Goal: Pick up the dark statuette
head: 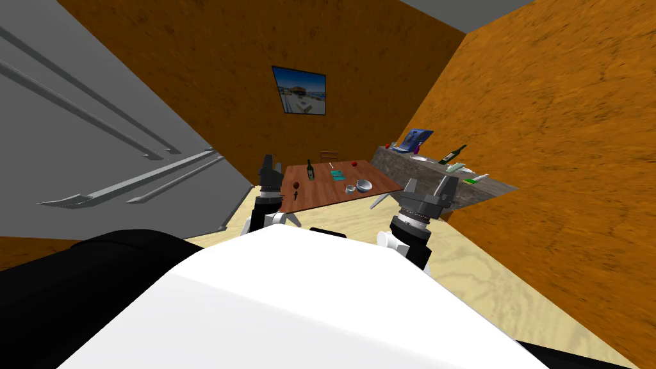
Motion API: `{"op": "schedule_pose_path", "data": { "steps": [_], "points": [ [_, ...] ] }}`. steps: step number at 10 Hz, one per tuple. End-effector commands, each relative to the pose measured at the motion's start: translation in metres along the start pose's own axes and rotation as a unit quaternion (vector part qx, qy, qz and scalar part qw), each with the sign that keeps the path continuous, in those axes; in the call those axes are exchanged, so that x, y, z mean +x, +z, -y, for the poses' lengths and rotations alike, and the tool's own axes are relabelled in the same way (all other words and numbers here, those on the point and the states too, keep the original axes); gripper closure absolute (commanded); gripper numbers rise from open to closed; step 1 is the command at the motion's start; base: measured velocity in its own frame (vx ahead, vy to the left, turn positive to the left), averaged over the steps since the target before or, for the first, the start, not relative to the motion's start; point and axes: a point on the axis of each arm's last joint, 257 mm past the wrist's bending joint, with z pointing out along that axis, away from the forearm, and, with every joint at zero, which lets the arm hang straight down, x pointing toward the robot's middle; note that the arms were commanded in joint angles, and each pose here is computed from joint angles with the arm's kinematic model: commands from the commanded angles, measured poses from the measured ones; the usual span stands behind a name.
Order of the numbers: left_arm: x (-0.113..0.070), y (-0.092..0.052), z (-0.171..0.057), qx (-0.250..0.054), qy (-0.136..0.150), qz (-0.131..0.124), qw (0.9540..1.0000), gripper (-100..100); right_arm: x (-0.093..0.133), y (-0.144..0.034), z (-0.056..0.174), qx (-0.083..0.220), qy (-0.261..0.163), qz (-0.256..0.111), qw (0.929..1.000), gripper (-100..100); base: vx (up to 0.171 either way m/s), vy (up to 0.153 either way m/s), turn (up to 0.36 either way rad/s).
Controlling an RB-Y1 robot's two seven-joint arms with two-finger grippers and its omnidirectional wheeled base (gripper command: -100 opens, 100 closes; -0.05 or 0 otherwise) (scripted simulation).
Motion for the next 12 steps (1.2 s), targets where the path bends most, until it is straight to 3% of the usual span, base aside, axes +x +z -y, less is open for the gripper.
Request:
{"op": "schedule_pose_path", "data": {
  "steps": [1, 4, 7, 10, 12],
  "points": [
    [0.001, -0.004, -0.007, -0.009, 0.009, -0.013, 0.9998, -100, 0.0, 0.0, 0.0, 0.0, 0.0, 0.0, 1.0, 0, -0.005, 0.015, -0.054],
    [-0.002, -0.019, -0.037, -0.05, 0.034, -0.041, 0.9973, -100, 0.0, 0.0, 0.0, 0.0, 0.0, 0.0, 1.0, 0, -0.021, 0.043, -0.122],
    [-0.017, -0.048, -0.08, -0.118, 0.061, -0.057, 0.9895, -100, 0.0, 0.0, 0.0, 0.0, 0.0, 0.0, 1.0, 0, -0.03, 0.074, -0.19],
    [-0.045, -0.091, -0.13, -0.206, 0.087, -0.061, 0.9728, -100, 0.0, 0.0, 0.0, 0.0, 0.0, 0.0, 1.0, 0, -0.028, 0.074, -0.269],
    [-0.069, -0.129, -0.163, -0.273, 0.101, -0.056, 0.955, -100, 0.0, 0.0, 0.0, 0.0, 0.0, 0.0, 1.0, 0, -0.04, 0.076, -0.301]
  ]
}}
